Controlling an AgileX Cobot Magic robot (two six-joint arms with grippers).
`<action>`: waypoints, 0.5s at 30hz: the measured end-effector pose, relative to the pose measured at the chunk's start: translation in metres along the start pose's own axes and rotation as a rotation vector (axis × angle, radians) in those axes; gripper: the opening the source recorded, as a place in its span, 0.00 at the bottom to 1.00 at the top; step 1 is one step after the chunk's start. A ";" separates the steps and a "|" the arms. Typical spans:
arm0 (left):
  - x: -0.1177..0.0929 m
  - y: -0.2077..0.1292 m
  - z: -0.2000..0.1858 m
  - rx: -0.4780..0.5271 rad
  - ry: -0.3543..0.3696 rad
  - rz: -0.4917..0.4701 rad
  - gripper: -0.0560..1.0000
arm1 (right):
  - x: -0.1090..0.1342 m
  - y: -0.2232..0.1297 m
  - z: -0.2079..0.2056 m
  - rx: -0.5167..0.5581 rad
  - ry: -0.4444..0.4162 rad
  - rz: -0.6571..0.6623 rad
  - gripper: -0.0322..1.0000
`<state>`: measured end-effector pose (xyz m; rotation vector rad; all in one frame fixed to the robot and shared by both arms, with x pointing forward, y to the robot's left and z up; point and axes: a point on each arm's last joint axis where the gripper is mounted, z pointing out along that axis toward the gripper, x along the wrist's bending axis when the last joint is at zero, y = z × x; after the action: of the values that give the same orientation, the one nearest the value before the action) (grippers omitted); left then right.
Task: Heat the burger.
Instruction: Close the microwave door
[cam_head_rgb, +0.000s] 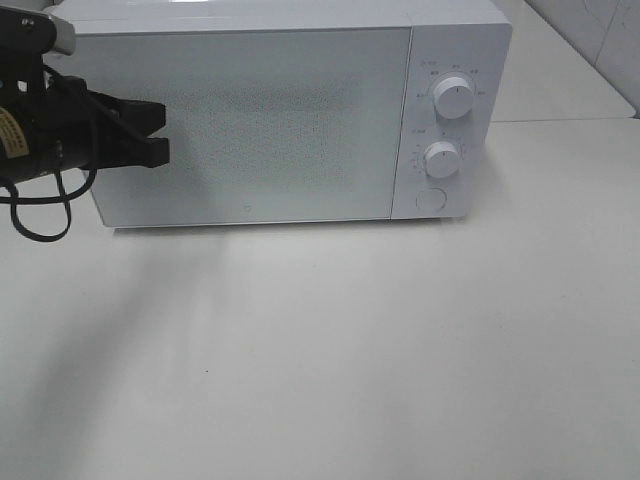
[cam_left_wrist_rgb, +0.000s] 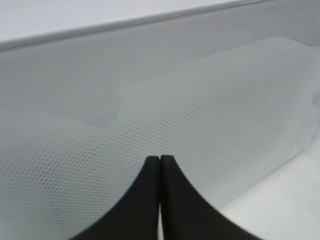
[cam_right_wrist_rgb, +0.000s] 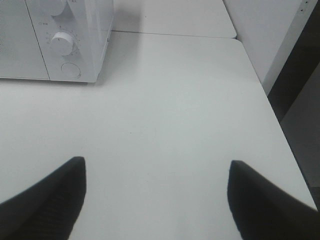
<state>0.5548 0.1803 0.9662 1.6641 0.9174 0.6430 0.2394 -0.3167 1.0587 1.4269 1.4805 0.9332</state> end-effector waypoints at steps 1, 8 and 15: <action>0.000 0.000 0.000 0.000 0.000 0.000 0.05 | 0.000 0.000 0.000 0.000 0.000 0.000 0.75; -0.008 0.003 0.014 0.004 -0.003 -0.018 0.05 | 0.000 0.000 0.000 0.000 0.000 0.000 0.75; -0.024 0.002 0.035 0.029 -0.031 -0.023 0.05 | 0.000 0.000 0.000 0.000 0.000 0.000 0.75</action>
<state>0.5699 0.1416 0.9591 1.6823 0.9265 0.5888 0.2394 -0.3167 1.0587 1.4269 1.4805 0.9332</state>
